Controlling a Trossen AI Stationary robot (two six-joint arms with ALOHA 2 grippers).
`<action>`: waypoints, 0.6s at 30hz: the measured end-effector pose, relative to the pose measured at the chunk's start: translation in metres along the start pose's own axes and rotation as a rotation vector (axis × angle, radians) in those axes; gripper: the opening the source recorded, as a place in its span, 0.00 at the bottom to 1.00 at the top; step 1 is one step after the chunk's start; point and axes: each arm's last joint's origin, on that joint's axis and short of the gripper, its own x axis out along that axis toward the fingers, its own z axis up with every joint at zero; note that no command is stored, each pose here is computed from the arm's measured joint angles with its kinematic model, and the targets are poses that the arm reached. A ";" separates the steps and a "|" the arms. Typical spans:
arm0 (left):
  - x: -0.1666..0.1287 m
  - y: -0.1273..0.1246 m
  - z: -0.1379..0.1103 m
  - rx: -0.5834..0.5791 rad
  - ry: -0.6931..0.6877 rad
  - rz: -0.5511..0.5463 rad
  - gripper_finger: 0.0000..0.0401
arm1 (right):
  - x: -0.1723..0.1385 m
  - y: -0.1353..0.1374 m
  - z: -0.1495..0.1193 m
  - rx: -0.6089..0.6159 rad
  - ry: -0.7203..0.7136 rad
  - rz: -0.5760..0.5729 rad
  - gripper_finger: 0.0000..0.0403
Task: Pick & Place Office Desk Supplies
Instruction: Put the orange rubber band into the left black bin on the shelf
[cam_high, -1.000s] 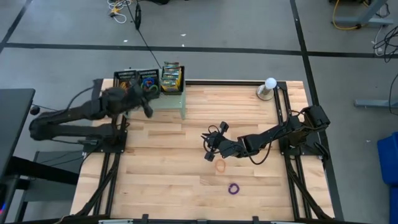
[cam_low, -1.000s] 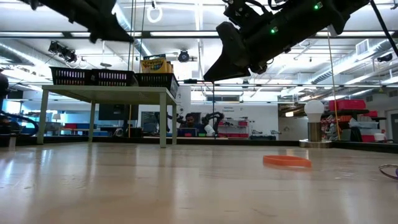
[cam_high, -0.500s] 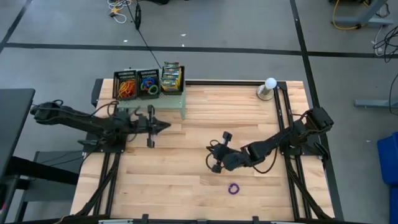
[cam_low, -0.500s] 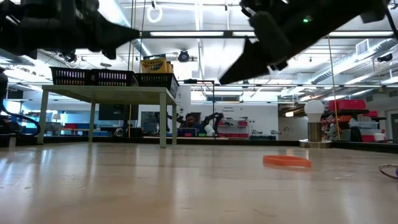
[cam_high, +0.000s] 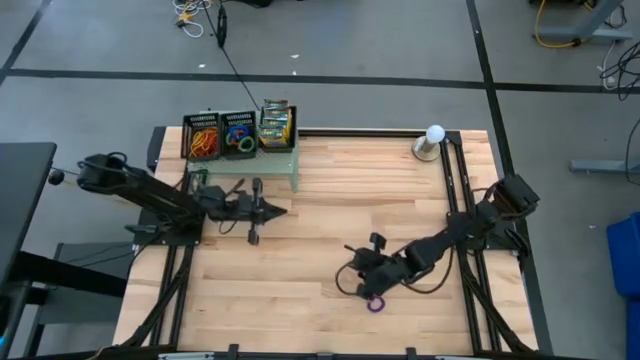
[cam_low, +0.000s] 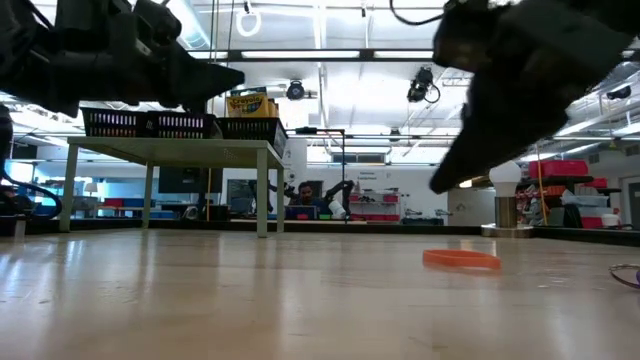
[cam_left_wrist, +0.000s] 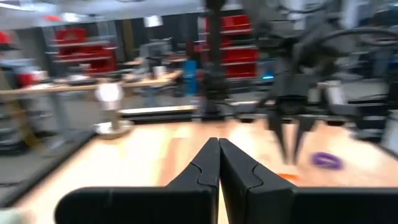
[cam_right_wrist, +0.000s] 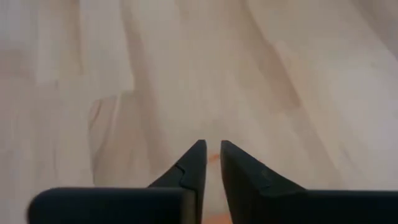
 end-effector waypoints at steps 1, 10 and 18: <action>0.001 -0.002 -0.002 -0.010 -0.002 -0.033 0.01 | -0.002 0.002 -0.002 -0.005 0.005 0.006 0.14; 0.008 -0.020 -0.022 -0.025 0.054 -0.076 0.02 | 0.005 -0.016 -0.011 0.015 0.152 -0.101 0.23; 0.013 -0.022 -0.027 -0.075 0.071 -0.020 0.03 | 0.036 -0.033 -0.007 0.040 0.250 -0.036 0.21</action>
